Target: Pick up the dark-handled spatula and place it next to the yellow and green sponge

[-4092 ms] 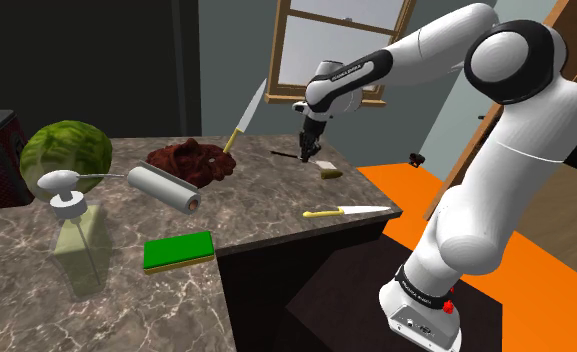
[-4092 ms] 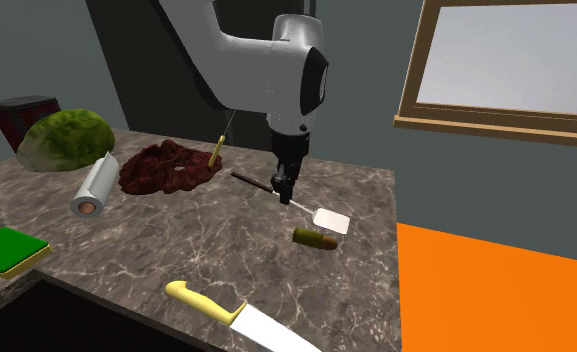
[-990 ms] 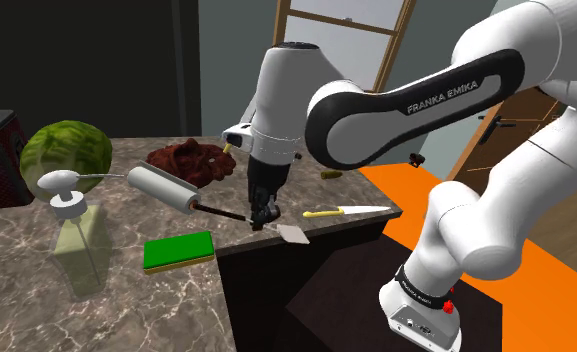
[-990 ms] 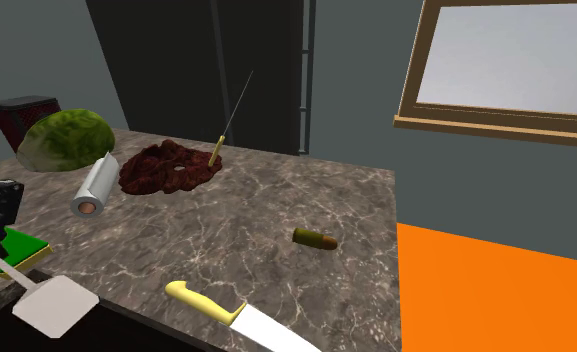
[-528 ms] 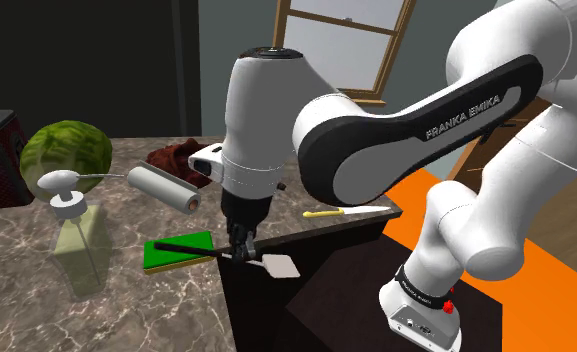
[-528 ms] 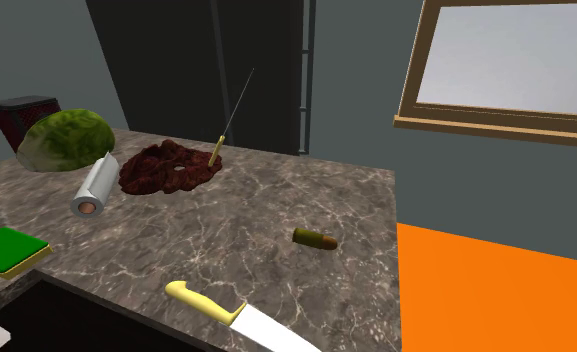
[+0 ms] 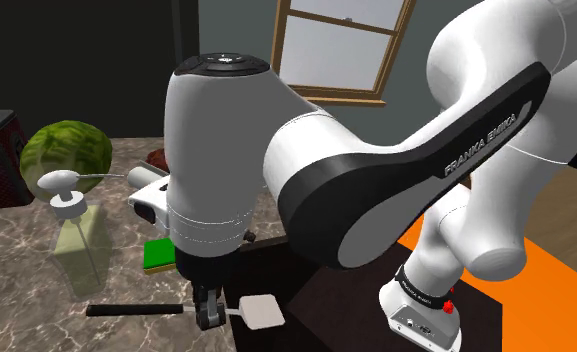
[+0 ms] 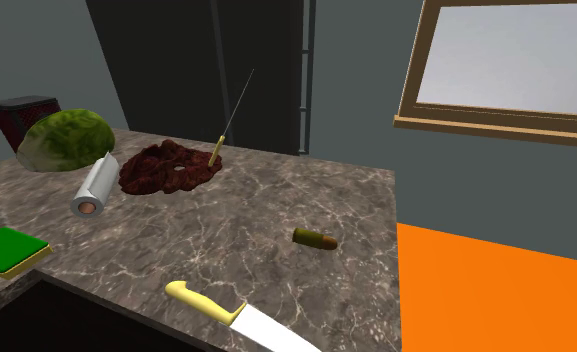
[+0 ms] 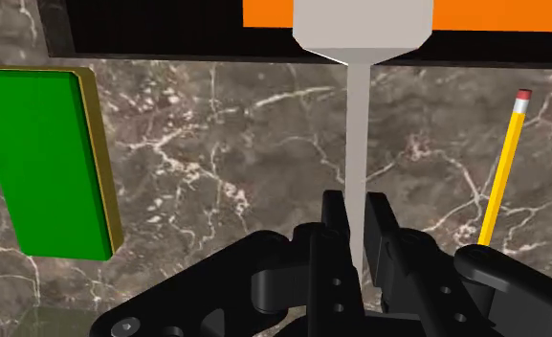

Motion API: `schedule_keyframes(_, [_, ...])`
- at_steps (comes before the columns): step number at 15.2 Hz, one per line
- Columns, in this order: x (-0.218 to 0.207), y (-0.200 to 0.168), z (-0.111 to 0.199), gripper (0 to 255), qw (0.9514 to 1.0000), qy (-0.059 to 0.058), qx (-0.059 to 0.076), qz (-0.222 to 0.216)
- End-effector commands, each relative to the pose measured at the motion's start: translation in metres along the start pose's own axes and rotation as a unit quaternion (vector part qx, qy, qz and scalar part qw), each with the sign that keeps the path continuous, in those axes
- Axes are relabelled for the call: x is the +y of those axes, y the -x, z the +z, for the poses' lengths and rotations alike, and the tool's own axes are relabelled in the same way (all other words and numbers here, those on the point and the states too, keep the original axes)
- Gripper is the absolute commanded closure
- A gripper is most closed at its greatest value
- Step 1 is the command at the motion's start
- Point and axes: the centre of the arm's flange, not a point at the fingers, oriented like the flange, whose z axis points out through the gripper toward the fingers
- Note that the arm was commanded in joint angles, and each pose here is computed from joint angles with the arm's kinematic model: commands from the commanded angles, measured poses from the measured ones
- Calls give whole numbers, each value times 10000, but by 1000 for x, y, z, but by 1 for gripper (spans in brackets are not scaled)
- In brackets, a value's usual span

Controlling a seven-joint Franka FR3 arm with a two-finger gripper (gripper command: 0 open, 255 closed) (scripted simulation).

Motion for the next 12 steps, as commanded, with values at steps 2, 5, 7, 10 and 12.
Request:
schedule_keyframes(2, [-32,-26,0,255,10000,-1,1,10])
schedule_keyframes(5, [-32,-25,16,255,10000,-2,1,10])
schedule_keyframes(7, [-32,-24,26,255,10000,-2,1,10])
schedule_keyframes(10, [-32,-23,42,255,10000,-2,1,10])
schedule_keyframes(12, [-32,-22,53,255,10000,-2,1,10])
